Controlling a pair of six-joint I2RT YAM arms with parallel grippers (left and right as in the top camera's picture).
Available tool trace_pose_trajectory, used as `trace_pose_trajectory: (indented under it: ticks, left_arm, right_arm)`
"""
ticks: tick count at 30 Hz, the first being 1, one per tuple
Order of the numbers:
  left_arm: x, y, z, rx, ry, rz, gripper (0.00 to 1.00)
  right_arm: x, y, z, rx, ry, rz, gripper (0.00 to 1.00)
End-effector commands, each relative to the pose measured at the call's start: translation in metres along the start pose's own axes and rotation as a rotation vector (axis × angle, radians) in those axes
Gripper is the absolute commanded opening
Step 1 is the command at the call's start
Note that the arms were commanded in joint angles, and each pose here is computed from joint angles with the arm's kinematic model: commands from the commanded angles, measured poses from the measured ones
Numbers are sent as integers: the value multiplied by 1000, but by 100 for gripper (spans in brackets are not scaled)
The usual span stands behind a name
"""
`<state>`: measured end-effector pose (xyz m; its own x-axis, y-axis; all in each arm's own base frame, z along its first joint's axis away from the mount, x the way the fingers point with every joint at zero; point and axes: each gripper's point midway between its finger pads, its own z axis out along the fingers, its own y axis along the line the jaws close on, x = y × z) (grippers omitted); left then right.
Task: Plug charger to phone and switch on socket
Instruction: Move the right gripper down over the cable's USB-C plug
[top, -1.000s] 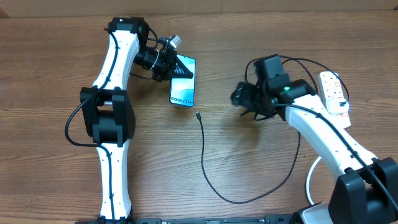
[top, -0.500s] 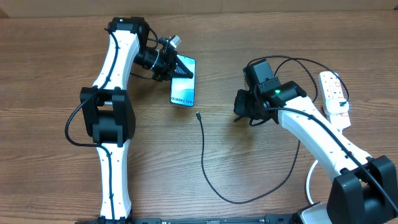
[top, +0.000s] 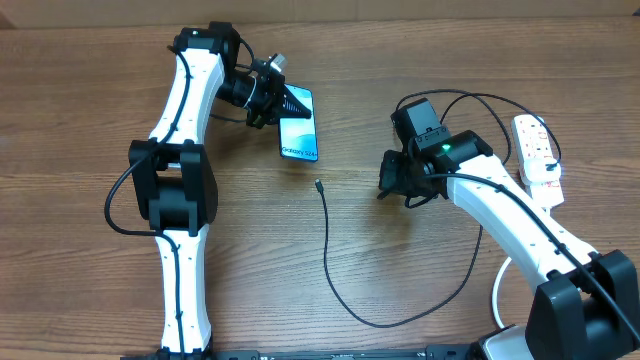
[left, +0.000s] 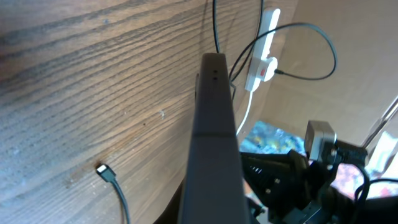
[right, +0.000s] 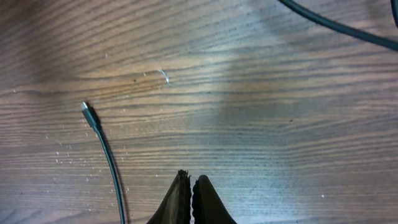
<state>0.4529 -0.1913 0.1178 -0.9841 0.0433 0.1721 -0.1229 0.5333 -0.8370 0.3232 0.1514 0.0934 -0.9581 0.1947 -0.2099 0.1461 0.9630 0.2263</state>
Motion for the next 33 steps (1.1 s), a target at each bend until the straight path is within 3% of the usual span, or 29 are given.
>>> trace_pose_trajectory:
  ticks: [1, 14, 27, 31, 33]
  left_arm:
    - [1, -25, -7, 74, -10, -31, 4]
    - [-6, -46, -7, 180, -24, 58, 4]
    - [-11, -47, -7, 179, -42, 90, 4]
    - [-11, -47, -7, 177, -42, 89, 4]
    - [-11, -46, -6, 172, -43, 89, 4]
  right_arm:
    - [-1, 6, 2, 7, -14, -33, 4]
    - [12, 22, 44, 74, 5, -126, 4]
    - [30, 54, 60, 45, 6, -340, 16]
    - [34, 74, 64, 14, -29, -437, 25]
    - [33, 76, 68, 42, -54, -457, 39]
